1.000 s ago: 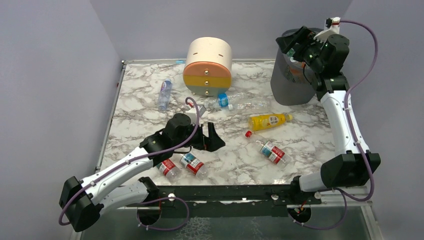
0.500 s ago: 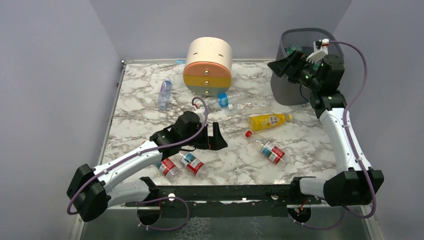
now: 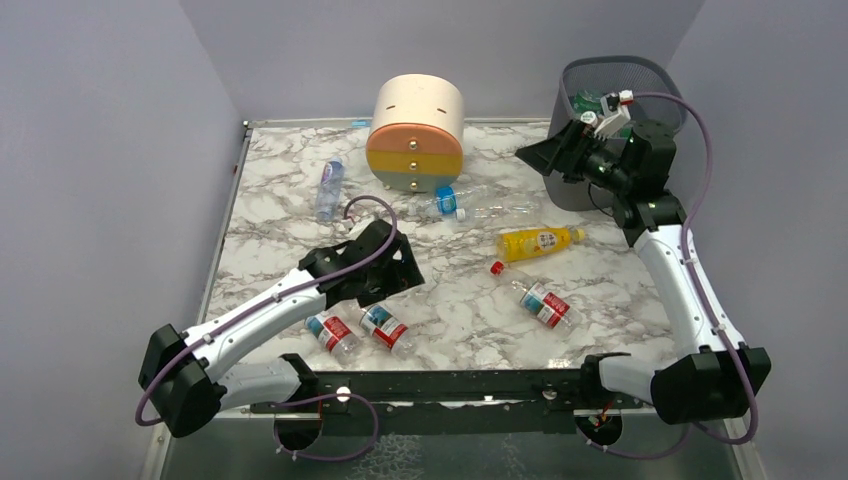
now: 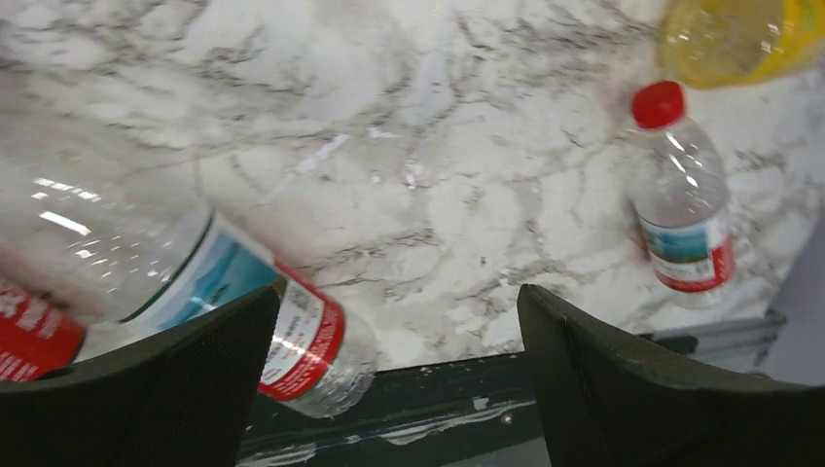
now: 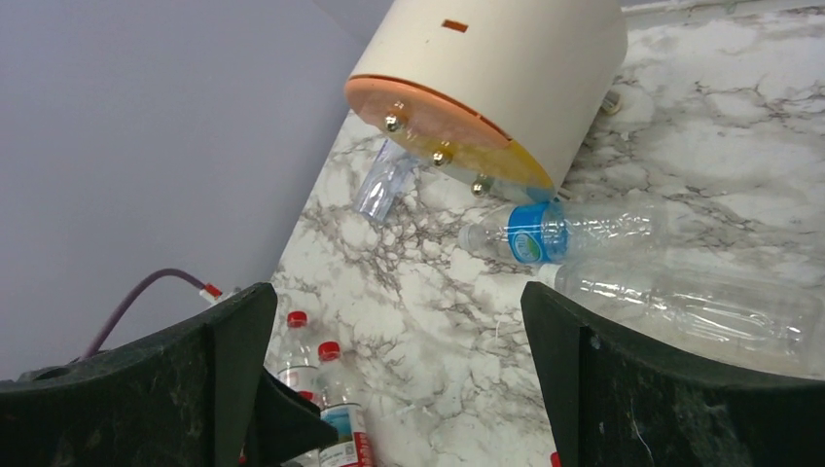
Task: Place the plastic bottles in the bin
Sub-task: Pick up the plastic bottle at the center of the board.
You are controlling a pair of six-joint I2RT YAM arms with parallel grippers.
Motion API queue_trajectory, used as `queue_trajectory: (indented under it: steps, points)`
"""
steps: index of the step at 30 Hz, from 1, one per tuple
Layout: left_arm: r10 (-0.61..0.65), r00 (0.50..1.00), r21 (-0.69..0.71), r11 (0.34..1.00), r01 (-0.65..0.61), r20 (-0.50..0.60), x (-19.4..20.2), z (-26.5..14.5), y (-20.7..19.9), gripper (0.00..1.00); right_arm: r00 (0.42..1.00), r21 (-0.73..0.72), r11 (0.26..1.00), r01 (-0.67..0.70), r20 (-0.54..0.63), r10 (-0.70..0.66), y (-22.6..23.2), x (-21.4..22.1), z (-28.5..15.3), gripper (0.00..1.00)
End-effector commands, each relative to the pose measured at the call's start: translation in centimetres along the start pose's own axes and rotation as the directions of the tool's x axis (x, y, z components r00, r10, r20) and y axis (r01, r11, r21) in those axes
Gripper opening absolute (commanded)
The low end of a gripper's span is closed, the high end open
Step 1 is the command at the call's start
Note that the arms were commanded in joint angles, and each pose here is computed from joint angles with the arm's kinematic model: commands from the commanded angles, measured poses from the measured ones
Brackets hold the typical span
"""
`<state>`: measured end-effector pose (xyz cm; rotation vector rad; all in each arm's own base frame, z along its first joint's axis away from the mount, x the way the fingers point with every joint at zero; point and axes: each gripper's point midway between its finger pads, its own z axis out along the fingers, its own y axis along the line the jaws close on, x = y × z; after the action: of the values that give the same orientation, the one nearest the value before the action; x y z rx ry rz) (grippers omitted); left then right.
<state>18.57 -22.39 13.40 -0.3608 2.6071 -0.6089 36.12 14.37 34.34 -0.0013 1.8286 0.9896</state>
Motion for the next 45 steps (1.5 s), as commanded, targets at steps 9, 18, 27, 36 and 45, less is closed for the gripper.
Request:
queue_trajectory:
  steps: [9,18,27,36,45]
  points:
    - [-0.22,0.967,-0.486,0.836,0.255,0.128,-0.8,-1.9,8.3,0.99,0.993,-0.091,0.996,-0.018,-0.115,0.007,1.4,3.8,-0.1,1.0]
    - [-0.275,0.95,-0.53,0.79,0.309,0.144,0.0,-1.1,10.0,0.99,0.989,-0.102,0.994,-0.029,-0.15,0.014,1.6,5.4,0.5,1.0]
    - [-0.297,0.946,-0.549,0.773,0.318,0.13,0.7,1.0,10.9,0.99,0.985,-0.106,0.994,-0.032,-0.173,0.014,1.5,6.6,0.8,1.0]
    - [-0.287,0.95,-0.538,0.785,0.307,0.124,0.1,3.5,10.4,0.99,0.982,-0.102,0.994,-0.033,-0.19,0.013,1.2,7.2,0.9,1.0]
    - [-0.278,0.956,-0.506,0.814,0.286,0.092,0.1,5.5,9.4,0.96,0.976,-0.094,0.995,-0.041,-0.216,0.02,0.5,8.2,1.2,1.0]
